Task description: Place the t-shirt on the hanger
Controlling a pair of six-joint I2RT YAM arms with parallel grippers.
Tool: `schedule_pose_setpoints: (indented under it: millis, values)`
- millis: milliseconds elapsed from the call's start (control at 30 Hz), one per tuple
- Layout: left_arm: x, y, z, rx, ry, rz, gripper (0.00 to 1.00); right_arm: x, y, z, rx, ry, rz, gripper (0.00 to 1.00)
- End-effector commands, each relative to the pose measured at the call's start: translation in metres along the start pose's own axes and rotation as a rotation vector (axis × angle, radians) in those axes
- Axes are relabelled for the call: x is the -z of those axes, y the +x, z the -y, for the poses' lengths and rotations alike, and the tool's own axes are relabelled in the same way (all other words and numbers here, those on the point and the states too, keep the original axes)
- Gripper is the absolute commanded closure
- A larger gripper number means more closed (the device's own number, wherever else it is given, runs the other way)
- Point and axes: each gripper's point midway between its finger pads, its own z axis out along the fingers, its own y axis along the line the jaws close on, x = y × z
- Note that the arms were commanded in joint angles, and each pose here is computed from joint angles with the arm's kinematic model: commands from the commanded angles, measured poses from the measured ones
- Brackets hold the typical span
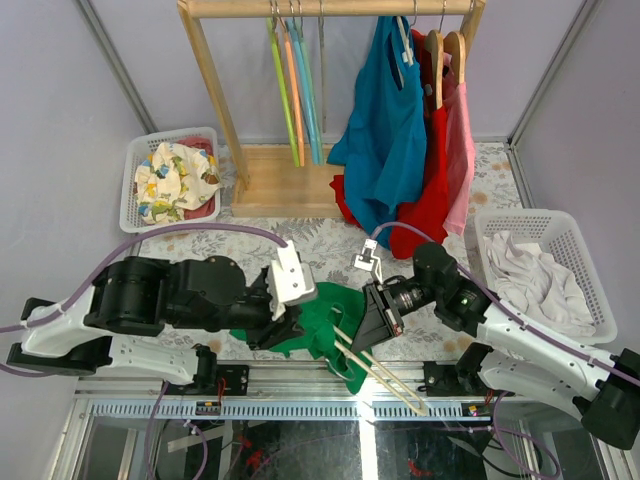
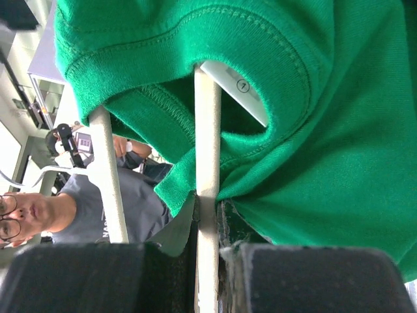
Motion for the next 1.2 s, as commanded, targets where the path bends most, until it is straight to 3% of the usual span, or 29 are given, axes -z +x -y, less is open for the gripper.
schedule_pose_setpoints:
  millis: [0, 967, 1167]
  values:
    - [-0.011, -0.007, 0.024, -0.064, 0.122, 0.011, 0.63, 0.004, 0.003, -0.021, 0.03, -0.086, -0.049, 1.0]
    - [-0.068, 0.011, 0.033, -0.258, 0.05, -0.117, 0.62, 0.008, 0.011, -0.037, 0.039, -0.143, -0.097, 1.0]
    - [-0.075, 0.016, 0.029, -0.267, 0.024, -0.128, 0.73, 0.009, 0.011, -0.041, 0.05, -0.153, -0.095, 1.0]
